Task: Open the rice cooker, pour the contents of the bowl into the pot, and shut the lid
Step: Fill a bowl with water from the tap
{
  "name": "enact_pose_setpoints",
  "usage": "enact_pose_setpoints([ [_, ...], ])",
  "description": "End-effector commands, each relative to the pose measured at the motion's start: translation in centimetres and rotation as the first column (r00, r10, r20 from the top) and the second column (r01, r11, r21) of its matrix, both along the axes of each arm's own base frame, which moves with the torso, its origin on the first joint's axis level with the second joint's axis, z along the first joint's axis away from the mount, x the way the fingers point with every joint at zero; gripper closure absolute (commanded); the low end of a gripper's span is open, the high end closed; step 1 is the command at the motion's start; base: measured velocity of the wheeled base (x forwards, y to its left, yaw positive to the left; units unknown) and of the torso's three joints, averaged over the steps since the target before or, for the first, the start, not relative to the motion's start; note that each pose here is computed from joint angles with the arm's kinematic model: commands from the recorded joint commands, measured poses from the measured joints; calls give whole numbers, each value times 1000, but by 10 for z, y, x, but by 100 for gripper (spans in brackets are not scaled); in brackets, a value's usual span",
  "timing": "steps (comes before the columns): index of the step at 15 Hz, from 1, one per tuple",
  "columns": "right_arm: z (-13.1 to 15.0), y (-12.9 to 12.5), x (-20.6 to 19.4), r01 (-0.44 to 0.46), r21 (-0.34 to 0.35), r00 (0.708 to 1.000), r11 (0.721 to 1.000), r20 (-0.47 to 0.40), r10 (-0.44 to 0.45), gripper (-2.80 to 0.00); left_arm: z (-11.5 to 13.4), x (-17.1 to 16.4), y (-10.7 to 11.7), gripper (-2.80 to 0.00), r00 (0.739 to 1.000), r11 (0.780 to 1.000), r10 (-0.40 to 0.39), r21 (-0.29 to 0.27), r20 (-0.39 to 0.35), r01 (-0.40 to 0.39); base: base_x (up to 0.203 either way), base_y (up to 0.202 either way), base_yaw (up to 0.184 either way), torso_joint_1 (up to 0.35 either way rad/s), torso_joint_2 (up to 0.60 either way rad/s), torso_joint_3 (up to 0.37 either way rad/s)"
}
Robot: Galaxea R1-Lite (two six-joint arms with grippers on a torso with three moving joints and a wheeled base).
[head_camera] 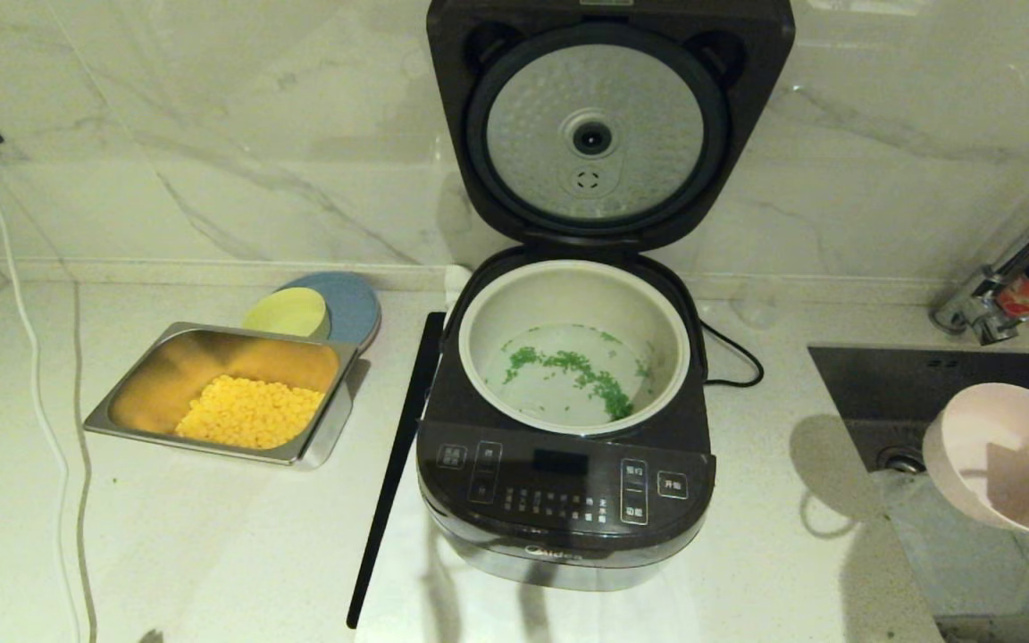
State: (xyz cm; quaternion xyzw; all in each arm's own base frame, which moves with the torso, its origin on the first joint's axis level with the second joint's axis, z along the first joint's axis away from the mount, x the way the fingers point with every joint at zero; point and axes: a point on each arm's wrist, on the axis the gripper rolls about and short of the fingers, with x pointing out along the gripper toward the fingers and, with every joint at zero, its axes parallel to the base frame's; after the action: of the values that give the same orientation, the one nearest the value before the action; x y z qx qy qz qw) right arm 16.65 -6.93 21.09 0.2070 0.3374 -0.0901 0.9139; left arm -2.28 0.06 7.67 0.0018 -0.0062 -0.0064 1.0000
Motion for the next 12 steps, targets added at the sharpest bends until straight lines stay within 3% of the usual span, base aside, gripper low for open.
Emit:
enact_pose_setpoints([
  [1, -35, -60, 13, 192, 155, 975, 969, -142, -170, 0, -3, 1, 0, 0, 1000, 1000, 0, -1, -8, 0, 0, 0, 0, 0, 0, 0],
  [4, -63, -135, 3, 401, 279, 912, 872, -213, -351, 0, -3, 1, 0, 0, 1000, 1000, 1, 1, -8, 0, 0, 0, 0, 0, 0, 0],
  [7, -84, -196, -16, 526, 319, 850, 788, -227, -476, 0, -3, 1, 0, 0, 1000, 1000, 0, -1, -8, 0, 0, 0, 0, 0, 0, 0],
  [9, -95, -228, -22, 568, 320, 823, 758, -218, -525, 0, -3, 1, 0, 0, 1000, 1000, 1, 1, -8, 0, 0, 0, 0, 0, 0, 0],
  [12, -104, -260, -22, 598, 314, 801, 737, -201, -564, 0, -3, 1, 0, 0, 1000, 1000, 0, -1, -8, 0, 0, 0, 0, 0, 0, 0],
])
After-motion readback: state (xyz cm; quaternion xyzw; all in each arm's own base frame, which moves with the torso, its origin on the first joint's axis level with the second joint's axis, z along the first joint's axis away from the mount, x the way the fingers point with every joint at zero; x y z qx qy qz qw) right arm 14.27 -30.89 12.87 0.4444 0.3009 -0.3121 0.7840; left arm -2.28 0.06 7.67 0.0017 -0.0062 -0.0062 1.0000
